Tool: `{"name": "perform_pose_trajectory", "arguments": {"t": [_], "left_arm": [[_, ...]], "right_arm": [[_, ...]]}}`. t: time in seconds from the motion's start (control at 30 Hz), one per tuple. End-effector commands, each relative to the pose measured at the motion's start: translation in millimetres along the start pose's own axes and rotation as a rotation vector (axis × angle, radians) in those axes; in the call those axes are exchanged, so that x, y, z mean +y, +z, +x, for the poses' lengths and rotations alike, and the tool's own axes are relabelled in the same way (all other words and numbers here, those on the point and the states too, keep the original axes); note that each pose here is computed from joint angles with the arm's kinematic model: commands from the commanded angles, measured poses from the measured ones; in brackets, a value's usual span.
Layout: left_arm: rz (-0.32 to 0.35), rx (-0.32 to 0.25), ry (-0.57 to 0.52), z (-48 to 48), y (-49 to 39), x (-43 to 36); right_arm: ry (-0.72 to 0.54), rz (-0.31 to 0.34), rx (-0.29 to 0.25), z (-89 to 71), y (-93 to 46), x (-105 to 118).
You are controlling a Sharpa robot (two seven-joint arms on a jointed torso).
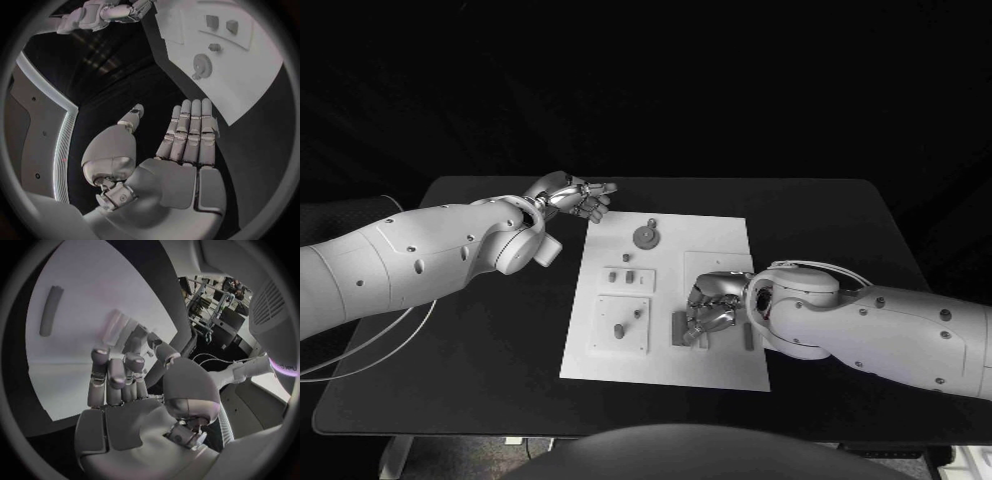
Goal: Assemble the parts on the task board
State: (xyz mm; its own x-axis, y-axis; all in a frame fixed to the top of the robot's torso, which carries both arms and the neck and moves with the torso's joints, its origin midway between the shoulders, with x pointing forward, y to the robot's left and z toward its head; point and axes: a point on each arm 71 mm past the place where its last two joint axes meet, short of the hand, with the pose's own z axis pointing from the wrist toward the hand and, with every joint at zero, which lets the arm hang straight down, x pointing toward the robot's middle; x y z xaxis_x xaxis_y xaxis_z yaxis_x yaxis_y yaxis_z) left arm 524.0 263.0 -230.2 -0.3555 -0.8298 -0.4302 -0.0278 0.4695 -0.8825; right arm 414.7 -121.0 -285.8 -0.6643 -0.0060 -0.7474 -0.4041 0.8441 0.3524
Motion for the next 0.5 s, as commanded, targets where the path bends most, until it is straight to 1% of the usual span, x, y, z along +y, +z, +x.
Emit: {"name": "perform_pose_trajectory", "arguments": {"t": [0.03,0.5], "left_arm": [[0.013,0.009,0.0,1.2,0.4,-1.8],[0.011,0.013,0.0,1.1,0.1,-1.6]], "right_arm": [[-0.074,-0.011,-0.024,-0.1,-0.2,2.8],[-0.138,-0.003,-0.026,5.0,0.3,8.0]]}}
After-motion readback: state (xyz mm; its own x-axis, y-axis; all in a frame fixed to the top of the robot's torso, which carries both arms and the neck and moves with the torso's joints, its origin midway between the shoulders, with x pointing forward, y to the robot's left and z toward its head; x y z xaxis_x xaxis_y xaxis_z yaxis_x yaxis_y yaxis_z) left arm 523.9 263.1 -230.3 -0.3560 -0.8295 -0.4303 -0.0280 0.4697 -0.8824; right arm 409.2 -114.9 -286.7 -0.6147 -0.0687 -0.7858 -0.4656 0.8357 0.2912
